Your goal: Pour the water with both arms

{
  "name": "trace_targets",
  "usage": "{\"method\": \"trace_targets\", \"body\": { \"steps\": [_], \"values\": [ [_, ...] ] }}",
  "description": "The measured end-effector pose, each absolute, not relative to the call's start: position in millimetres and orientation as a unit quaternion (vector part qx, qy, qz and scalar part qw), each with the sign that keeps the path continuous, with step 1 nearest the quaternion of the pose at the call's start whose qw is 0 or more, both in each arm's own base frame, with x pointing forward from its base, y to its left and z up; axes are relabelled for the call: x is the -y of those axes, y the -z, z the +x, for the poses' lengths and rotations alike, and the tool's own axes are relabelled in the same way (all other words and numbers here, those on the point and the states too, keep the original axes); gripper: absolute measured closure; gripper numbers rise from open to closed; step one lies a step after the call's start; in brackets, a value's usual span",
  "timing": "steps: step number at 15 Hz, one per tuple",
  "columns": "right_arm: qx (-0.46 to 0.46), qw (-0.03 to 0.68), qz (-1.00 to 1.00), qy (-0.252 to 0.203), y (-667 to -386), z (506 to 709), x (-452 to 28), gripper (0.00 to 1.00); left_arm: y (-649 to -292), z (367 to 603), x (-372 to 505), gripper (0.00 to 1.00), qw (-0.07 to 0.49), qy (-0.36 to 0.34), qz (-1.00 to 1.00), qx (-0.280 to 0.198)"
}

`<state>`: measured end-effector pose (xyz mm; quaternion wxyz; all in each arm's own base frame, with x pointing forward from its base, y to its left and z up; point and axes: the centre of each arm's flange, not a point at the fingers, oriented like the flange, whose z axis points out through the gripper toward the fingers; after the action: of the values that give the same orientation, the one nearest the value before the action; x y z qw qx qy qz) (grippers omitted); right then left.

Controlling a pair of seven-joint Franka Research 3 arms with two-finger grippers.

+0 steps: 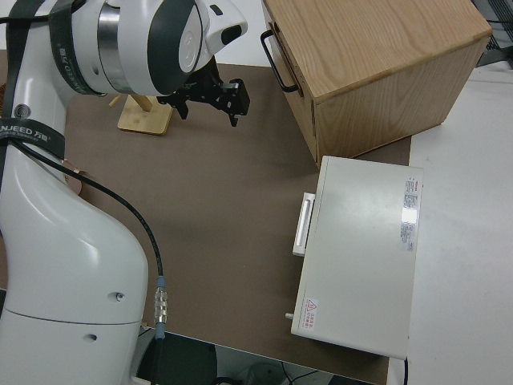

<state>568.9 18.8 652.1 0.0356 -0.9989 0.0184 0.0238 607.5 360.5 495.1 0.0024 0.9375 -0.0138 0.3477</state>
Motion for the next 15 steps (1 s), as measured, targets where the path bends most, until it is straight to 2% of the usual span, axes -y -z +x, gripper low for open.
{"method": "trace_targets", "body": {
  "steps": [9,10,13,15],
  "values": [
    [-0.018,0.036,-0.999,-0.024,-652,569,-19,0.0,-484,604,-372,0.36,0.016,-0.359,0.933,0.01],
    [-0.018,0.036,-0.999,-0.024,-652,569,-19,0.0,-483,603,-374,0.29,0.015,-0.359,0.933,0.01],
    [-0.018,0.036,-0.999,-0.024,-652,569,-19,0.0,-480,600,-380,0.0,0.013,-0.358,0.934,0.005],
    [-0.018,0.036,-0.999,-0.024,-652,569,-19,0.0,-480,599,-382,0.0,0.016,-0.358,0.934,-0.002]
  ]
}}
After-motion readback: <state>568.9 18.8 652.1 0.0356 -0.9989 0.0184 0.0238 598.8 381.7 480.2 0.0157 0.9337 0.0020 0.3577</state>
